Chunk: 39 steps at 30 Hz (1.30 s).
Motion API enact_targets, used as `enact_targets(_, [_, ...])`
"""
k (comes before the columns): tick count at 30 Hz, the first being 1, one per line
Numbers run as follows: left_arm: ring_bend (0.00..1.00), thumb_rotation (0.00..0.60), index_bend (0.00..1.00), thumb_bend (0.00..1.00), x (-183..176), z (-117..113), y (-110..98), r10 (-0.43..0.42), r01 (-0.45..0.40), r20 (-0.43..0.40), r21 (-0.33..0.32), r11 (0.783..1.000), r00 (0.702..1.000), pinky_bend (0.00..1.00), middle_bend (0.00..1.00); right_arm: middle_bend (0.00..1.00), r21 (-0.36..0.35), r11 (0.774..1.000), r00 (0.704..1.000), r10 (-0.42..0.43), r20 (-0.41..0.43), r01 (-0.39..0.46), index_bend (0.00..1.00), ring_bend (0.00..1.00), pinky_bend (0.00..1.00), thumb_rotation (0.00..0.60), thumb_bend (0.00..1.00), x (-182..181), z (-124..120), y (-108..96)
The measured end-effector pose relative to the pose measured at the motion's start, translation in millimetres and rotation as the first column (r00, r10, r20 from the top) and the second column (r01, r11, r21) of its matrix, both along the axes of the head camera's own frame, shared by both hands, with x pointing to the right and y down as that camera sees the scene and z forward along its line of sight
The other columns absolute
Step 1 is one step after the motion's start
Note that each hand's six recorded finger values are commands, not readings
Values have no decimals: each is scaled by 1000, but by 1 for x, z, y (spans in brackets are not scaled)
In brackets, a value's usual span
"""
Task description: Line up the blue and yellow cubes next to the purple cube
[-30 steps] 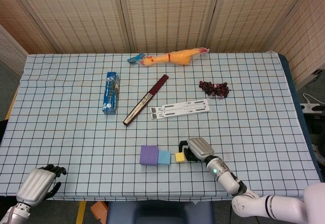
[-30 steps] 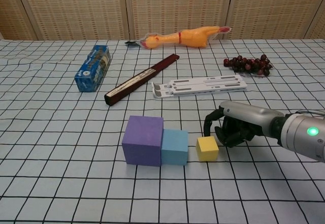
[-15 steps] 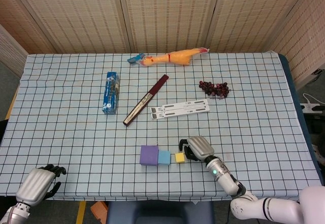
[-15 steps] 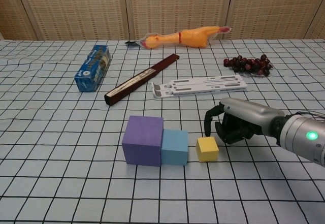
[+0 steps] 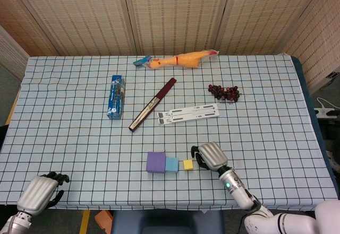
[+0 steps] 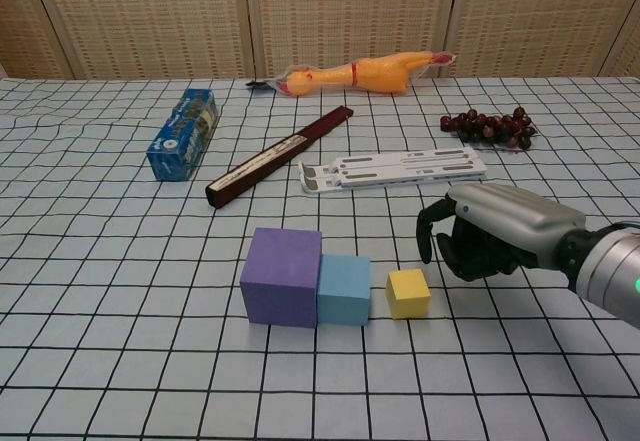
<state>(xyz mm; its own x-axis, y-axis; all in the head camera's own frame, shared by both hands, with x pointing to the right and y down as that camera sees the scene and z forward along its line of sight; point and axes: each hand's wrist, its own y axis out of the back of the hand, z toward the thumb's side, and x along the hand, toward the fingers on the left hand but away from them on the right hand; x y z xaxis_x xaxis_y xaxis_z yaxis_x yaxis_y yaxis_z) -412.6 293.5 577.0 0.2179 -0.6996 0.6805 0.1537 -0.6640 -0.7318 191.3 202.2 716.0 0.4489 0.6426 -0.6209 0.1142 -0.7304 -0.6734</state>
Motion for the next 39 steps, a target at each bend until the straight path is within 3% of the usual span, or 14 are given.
enact_targets(6, [379, 600, 413, 441, 1, 1, 0, -3, 3, -1, -4, 1000, 1000, 606, 468, 1000, -13, 1000, 1000, -10, -29, 10, 582, 926, 1000, 600, 702, 3, -14, 5])
enact_targets(17, [379, 600, 413, 441, 0, 0, 0, -5, 5, 0, 0, 1000, 1000, 606, 468, 1000, -64, 998, 998, -5, -67, 1, 582, 926, 1000, 600, 709, 7, -5, 9])
enact_targets(28, [379, 600, 413, 441, 0, -1, 0, -7, 7, -3, 1, 1000, 1000, 606, 469, 1000, -141, 990, 999, -5, -49, -2, 544, 927, 1000, 600, 711, 5, 4, 16])
enact_targets(39, [379, 600, 414, 441, 0, 0, 0, -6, 6, -2, 0, 1000, 1000, 606, 469, 1000, -173, 985, 1000, 6, -21, -9, 530, 928, 1000, 600, 711, 3, 7, 18])
